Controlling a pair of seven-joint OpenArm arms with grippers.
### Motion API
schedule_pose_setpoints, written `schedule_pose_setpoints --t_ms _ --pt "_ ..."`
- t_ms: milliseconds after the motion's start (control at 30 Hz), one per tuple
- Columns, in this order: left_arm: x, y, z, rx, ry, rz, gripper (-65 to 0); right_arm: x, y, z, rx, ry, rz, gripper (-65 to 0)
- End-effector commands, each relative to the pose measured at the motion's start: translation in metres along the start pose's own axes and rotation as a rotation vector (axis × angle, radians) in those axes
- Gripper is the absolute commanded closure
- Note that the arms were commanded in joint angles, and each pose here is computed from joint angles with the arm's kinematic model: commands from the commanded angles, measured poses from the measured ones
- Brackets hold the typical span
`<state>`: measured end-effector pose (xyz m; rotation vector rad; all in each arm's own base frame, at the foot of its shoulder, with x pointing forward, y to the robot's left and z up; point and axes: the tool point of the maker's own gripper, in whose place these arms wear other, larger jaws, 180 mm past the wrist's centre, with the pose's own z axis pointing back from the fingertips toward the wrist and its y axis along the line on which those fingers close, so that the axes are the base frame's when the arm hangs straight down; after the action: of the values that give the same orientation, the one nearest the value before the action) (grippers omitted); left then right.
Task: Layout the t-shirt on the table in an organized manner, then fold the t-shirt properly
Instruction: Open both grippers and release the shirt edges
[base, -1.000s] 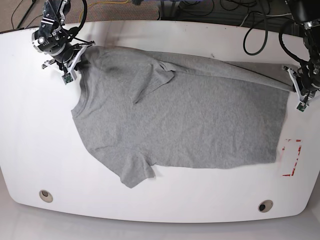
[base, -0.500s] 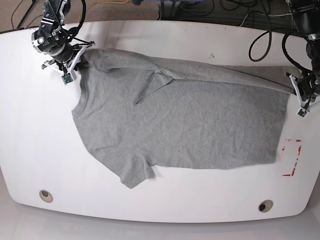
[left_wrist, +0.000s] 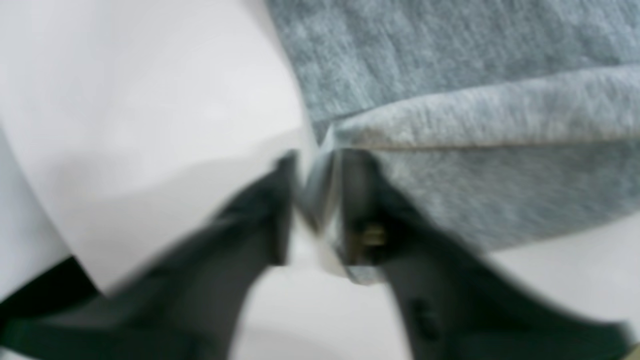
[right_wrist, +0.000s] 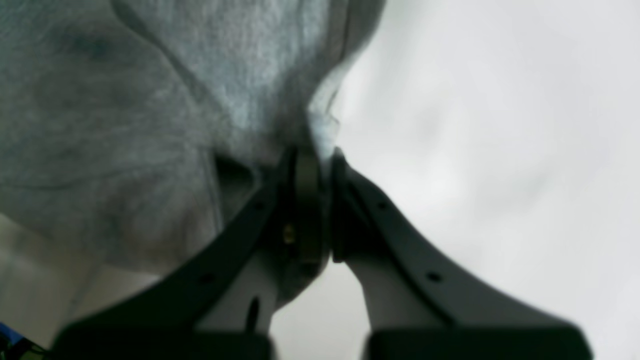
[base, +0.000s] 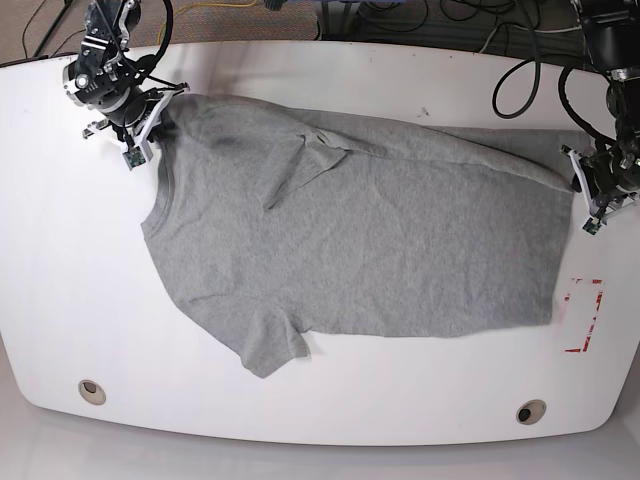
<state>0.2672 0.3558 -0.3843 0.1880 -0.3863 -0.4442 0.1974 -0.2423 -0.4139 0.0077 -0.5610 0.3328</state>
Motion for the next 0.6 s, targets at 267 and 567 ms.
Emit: schedule_pose_setpoints --t_ms 267,567 --pt "0.016 0.027 0.011 0.057 -0.053 -0.001 -39.2 0.012 -0.01 0.004 -0.028 -0.03 0.018 -0.8" --pt "0.039 0.054 0.034 0.133 -0.11 -0.031 -39.4 0.014 -0.017 0.005 -0.07 -0.014 0.049 -28.5"
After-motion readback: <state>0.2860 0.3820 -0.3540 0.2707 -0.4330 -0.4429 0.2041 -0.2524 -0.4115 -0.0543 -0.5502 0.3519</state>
